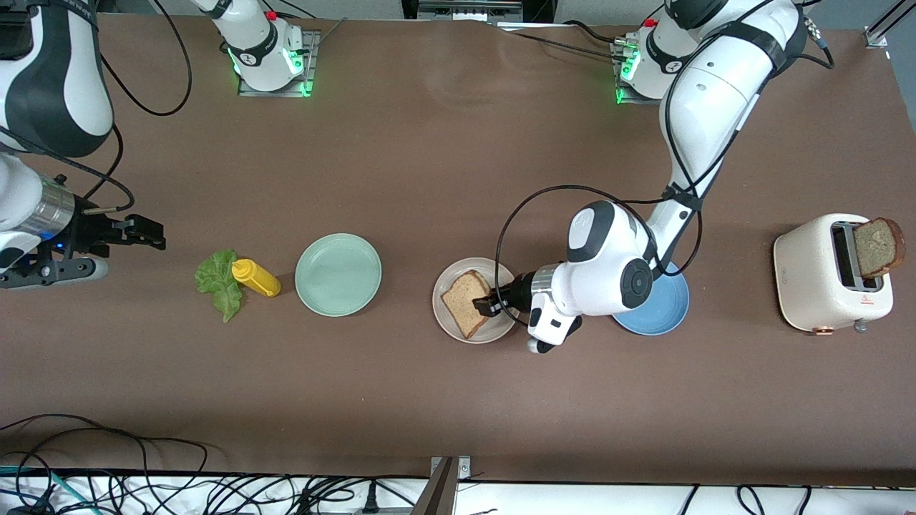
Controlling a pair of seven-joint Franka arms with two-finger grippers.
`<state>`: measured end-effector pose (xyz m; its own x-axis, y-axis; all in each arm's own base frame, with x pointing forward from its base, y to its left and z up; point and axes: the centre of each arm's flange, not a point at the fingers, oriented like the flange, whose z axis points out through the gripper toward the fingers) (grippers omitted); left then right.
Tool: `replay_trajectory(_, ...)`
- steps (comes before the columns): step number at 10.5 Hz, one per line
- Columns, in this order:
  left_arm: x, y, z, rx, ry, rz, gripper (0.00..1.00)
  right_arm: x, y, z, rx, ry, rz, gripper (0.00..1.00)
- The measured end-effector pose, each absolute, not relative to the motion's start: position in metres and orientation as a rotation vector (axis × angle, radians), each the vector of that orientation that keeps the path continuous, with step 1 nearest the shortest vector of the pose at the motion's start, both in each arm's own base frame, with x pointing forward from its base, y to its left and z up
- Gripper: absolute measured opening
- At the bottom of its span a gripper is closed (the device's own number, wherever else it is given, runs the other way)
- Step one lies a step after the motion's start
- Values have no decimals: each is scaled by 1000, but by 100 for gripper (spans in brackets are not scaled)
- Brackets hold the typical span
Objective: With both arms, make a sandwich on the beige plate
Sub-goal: 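Lower the bread onto the beige plate while the right gripper reaches the lettuce, then withdraw the left gripper to the toaster while the right gripper grasps the lettuce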
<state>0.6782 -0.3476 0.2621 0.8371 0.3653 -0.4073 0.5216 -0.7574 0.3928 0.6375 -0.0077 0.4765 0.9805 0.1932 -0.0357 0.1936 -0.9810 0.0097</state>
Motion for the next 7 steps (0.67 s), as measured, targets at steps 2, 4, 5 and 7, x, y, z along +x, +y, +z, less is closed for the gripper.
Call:
replay_trajectory(2, 680, -322, 257, 2584, 637, -489, 99, 640, -15, 457, 3112, 314, -85, 100)
replay_trajectory(4, 685, -290, 257, 2621, 626, -550, 100, 648, -25, 420, 3108, 319, -122, 100)
replay_trajectory(5, 689, -271, 260, 2624, 625, -574, 100, 653, -30, 399, 3104, 346, -136, 100)
replay_trajectory(7, 699, -218, 281, 2640, 616, -602, 100, 663, -41, 353, 3096, 376, -163, 100)
